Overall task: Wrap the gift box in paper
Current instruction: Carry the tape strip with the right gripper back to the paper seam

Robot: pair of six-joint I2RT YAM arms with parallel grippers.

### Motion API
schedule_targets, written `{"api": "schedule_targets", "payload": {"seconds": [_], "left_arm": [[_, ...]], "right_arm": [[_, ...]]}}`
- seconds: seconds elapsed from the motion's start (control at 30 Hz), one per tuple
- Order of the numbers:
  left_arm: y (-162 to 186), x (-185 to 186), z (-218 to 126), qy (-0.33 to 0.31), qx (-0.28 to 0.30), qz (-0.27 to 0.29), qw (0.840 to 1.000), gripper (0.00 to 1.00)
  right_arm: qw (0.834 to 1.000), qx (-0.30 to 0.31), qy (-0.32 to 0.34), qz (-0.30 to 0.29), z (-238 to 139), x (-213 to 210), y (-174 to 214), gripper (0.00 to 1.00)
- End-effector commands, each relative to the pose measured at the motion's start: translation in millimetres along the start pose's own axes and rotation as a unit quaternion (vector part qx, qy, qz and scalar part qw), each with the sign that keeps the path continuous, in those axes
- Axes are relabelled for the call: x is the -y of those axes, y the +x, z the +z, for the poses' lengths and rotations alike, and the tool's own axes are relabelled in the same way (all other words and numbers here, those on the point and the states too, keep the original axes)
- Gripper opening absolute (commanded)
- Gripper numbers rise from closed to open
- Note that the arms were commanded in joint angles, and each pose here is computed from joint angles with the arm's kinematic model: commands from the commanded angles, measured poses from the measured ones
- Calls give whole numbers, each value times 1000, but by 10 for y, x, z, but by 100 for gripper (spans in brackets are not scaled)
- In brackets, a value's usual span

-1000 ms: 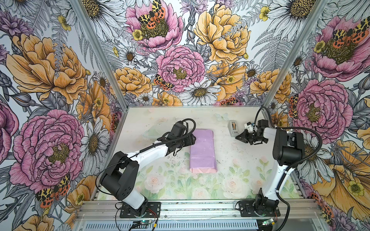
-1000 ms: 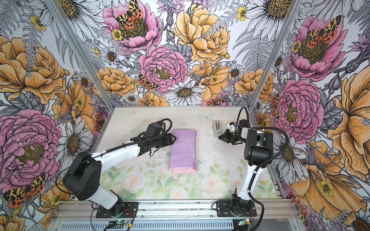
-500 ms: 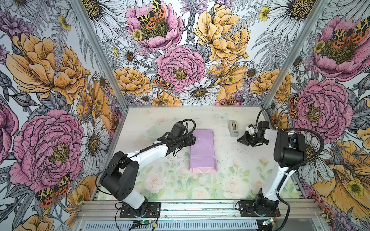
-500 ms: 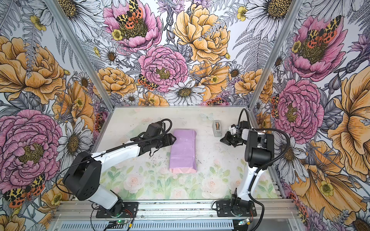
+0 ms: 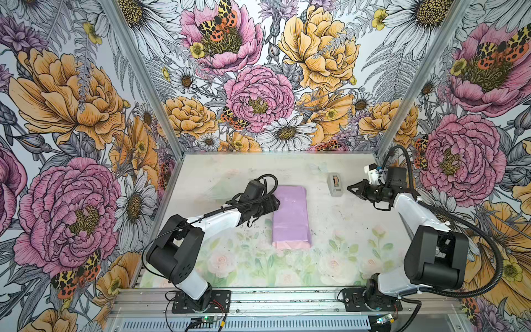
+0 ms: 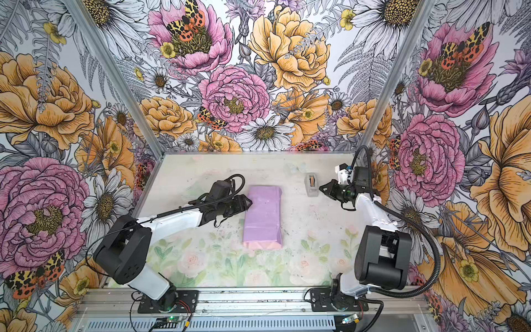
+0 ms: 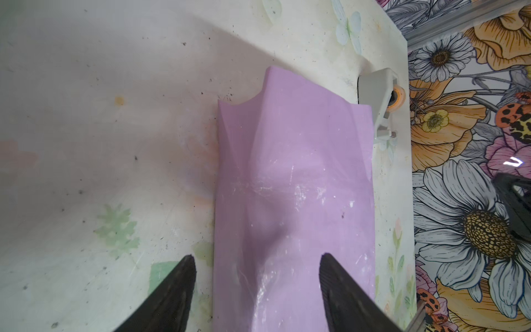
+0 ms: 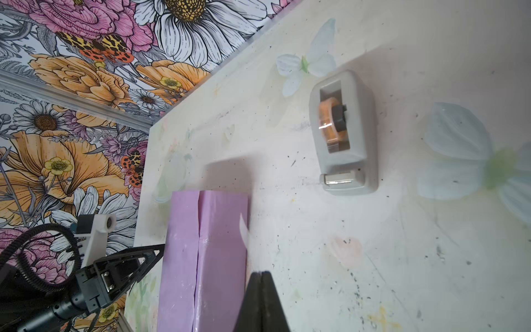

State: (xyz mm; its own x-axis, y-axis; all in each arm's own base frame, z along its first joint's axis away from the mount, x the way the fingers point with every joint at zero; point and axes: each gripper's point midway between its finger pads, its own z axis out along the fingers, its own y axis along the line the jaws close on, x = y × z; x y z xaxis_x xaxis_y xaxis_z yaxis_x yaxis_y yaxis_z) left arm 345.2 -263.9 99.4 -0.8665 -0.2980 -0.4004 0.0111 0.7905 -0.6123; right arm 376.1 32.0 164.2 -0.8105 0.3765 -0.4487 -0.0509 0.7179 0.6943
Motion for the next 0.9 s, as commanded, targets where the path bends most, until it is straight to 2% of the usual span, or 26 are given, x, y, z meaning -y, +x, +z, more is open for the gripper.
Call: {"api": "schedule_targets", "payload": {"seconds": [0.0,0.07,0.23,0.37,0.53,0.87], "left_arm": [[90,107,38,25,-11,-4,1000,70],[127,109,56,24,-14,-5,1000,70],[174,117,51,24,-15,-4,1000,69],[182,112,29,23,-12,-4,1000,69],[214,109,8,22,-12,-3,1000,69],[274,122,-9,23,-15,2,1000,68]], "right_arm": [[1000,-15,-13,5,23,-129,172,0],[1000,-30,3,1,93,-161,301,0],[993,-52,102,-2,299,-65,613,0],[983,-24,180,-9,417,-73,773,0],[983,10,183,-7,571,-264,925,0],[984,-13,175,-33,929,-510,1200,0]]}}
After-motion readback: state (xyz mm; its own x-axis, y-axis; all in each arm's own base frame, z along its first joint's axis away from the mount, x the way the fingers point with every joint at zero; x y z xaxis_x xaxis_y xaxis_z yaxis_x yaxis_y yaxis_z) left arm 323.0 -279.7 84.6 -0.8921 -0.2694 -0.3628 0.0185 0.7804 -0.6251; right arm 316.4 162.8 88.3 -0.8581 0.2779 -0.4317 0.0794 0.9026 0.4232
